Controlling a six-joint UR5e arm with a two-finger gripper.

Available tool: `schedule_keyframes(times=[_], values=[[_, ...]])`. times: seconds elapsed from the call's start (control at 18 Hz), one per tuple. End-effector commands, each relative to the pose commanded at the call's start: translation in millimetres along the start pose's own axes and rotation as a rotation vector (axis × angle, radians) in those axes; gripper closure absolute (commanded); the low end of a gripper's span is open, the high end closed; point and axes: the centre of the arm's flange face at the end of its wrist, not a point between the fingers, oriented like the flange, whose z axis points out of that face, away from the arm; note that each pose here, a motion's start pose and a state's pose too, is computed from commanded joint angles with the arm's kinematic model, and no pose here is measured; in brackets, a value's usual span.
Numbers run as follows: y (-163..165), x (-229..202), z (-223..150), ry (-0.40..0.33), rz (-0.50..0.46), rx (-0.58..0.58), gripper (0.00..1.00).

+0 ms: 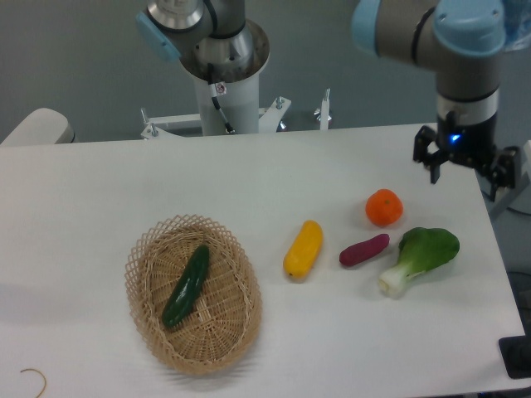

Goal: Place the cucumber in the basket

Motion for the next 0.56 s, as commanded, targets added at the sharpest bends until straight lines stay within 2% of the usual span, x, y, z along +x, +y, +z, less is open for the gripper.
schedule_keyframes(times=[0.28,0.56], values=[[8.3,0.4,-0.3,0.008,0.019,0.001,0.00],[-1.6,1.7,-4.4,0.002,0.028,0.008,0.00]])
